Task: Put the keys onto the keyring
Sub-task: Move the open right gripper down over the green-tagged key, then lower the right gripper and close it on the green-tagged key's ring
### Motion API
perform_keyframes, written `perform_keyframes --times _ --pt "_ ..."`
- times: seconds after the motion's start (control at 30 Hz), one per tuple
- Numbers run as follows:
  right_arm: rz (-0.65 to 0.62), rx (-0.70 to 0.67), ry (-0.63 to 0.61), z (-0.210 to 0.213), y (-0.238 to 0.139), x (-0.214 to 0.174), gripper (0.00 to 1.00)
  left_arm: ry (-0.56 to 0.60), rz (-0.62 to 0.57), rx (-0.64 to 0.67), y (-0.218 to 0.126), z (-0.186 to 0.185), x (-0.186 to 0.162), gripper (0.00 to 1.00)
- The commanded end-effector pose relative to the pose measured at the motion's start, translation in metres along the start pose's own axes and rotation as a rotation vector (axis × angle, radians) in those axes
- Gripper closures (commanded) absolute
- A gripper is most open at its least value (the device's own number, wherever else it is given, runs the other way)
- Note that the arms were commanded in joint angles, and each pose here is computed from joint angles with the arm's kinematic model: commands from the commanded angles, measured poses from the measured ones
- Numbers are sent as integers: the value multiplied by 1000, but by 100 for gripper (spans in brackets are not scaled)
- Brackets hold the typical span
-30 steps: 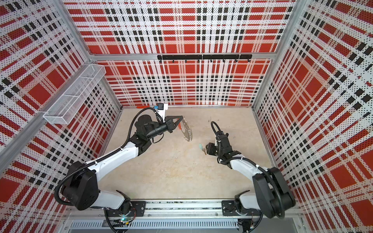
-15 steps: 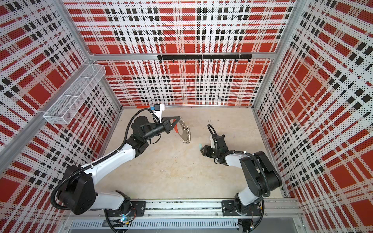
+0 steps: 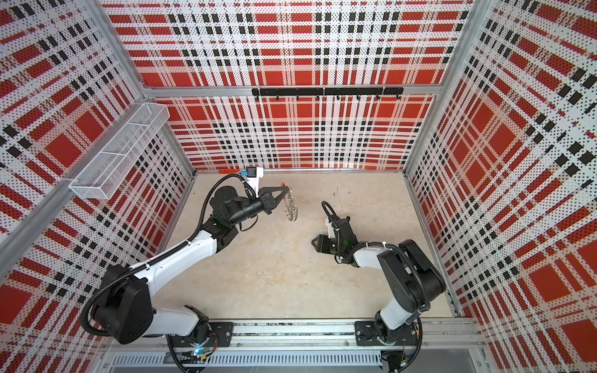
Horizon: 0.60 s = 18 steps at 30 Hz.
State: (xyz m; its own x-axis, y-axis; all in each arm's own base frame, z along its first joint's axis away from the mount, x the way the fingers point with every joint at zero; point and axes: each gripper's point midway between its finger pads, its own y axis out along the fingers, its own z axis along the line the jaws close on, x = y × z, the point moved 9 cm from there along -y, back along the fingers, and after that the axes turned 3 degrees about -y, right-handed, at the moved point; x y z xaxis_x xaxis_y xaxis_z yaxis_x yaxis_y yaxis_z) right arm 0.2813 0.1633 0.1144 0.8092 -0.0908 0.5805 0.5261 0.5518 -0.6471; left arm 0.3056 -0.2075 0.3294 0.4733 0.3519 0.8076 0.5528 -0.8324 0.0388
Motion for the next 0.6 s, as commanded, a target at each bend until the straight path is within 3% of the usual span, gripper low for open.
perform_keyframes --times 0.0,0.2,0.57 --pt "-37 -150 -174 -4 -11 13 59 41 -42 -49 -1 -10 11 100" --pt "-30 -196 -244 -11 -10 17 64 43 -35 -64 1 -14 10 100" --pt "8 -100 -225 -24 4 12 70 43 -32 -80 0 -19 10 100"
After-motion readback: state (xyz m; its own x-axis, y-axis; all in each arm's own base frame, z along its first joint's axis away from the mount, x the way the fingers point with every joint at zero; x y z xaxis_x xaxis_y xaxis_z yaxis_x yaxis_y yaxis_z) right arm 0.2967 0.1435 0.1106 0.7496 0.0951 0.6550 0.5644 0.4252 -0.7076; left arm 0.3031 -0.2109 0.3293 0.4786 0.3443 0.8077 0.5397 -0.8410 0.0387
